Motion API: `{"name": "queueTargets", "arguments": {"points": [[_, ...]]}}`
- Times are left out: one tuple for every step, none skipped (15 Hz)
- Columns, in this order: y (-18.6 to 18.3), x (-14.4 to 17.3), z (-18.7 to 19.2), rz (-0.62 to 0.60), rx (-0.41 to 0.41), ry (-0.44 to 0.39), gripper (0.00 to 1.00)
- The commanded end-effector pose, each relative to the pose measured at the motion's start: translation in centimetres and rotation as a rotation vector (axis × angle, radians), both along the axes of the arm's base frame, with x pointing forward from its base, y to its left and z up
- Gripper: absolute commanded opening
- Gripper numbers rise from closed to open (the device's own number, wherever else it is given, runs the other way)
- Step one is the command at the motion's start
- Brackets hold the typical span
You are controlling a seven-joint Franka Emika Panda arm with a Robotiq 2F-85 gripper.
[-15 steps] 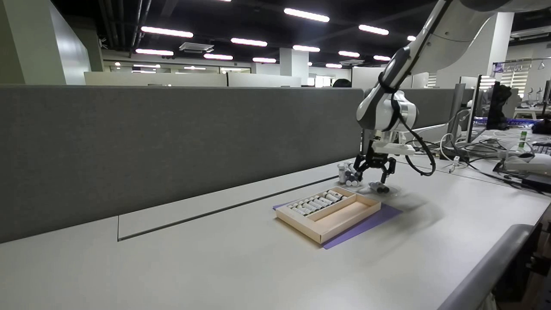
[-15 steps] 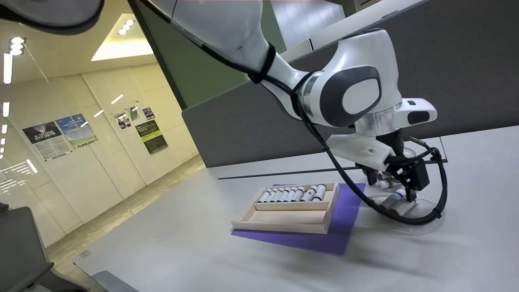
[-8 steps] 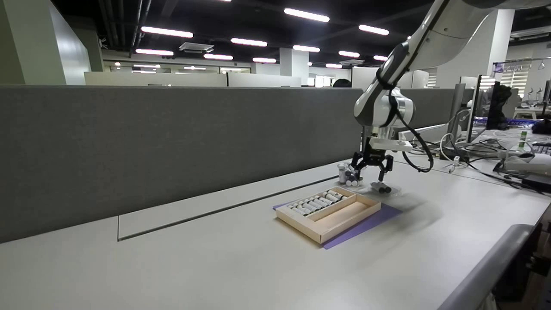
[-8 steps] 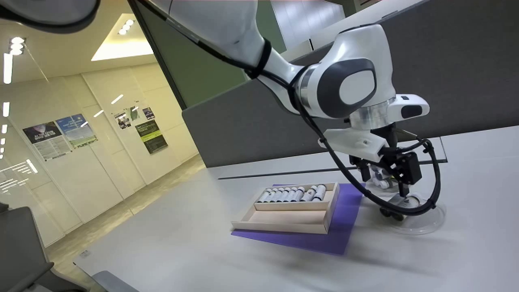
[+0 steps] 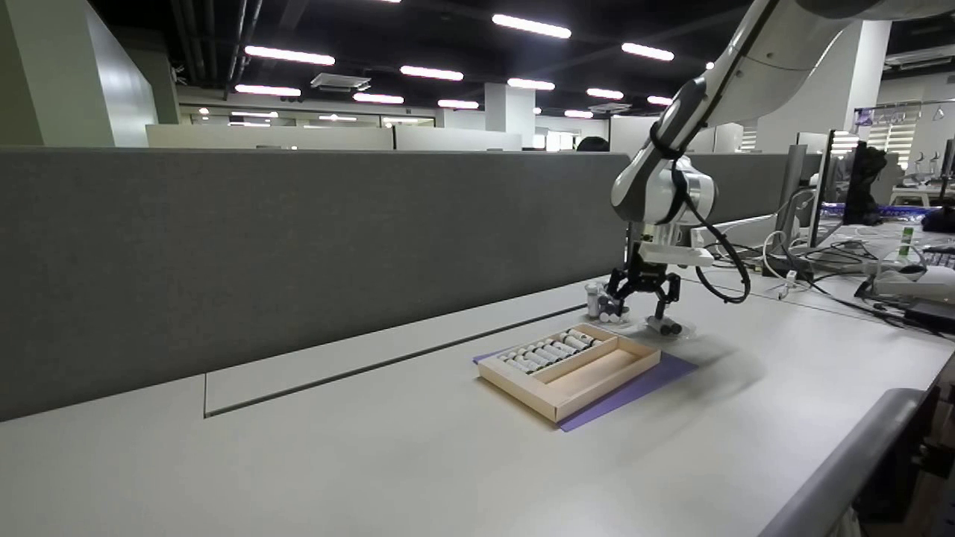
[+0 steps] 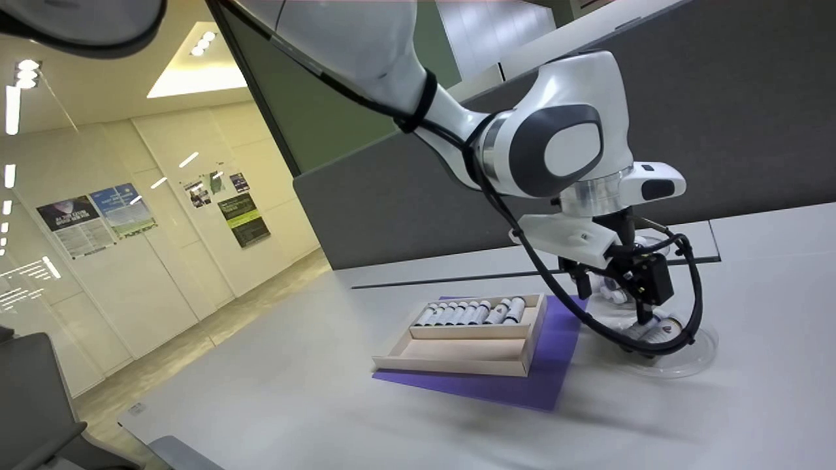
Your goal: Pick up one bottle from the clear lid and place it on the bottom part of the tray
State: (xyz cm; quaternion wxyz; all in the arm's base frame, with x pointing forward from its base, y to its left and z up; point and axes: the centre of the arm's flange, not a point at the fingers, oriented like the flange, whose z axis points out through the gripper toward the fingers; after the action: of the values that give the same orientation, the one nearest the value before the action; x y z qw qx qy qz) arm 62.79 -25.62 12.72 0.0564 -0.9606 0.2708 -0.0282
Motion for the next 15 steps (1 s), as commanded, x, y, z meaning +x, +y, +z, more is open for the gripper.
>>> {"name": "queueTargets", "arguments": {"points": [[-0.9, 0.5, 0.2, -0.030, 0.006, 0.023, 1.00], [-1.3, 0.3, 0.1, -0.036, 0.007, 0.025, 1.00], [-1.8, 0.2, -0.1, -0.045, 0.011, 0.033, 1.00], [-2.4, 0.0, -0.3, -0.054, 0.014, 0.043, 1.00], [-2.9, -0.2, -0.5, -0.063, 0.014, 0.049, 1.00], [-3.4, -0.4, -0.8, -0.070, 0.016, 0.057, 1.00], [-4.1, -0.6, -1.1, -0.078, 0.018, 0.065, 1.00], [-4.6, -0.8, -1.4, -0.087, 0.020, 0.073, 1.00], [-5.1, -1.0, -1.7, -0.094, 0.020, 0.083, 1.00], [-5.5, -1.2, -1.9, -0.100, 0.018, 0.087, 1.00], [-5.9, -1.4, -1.9, -0.105, 0.018, 0.090, 1.00], [-6.1, -1.5, -1.9, -0.107, 0.018, 0.090, 1.00], [-6.4, -1.6, -1.9, -0.111, 0.017, 0.090, 1.00], [-6.6, -1.7, -2.0, -0.113, 0.017, 0.090, 1.00], [-6.7, -1.8, -2.0, -0.115, 0.017, 0.089, 1.00]]}}
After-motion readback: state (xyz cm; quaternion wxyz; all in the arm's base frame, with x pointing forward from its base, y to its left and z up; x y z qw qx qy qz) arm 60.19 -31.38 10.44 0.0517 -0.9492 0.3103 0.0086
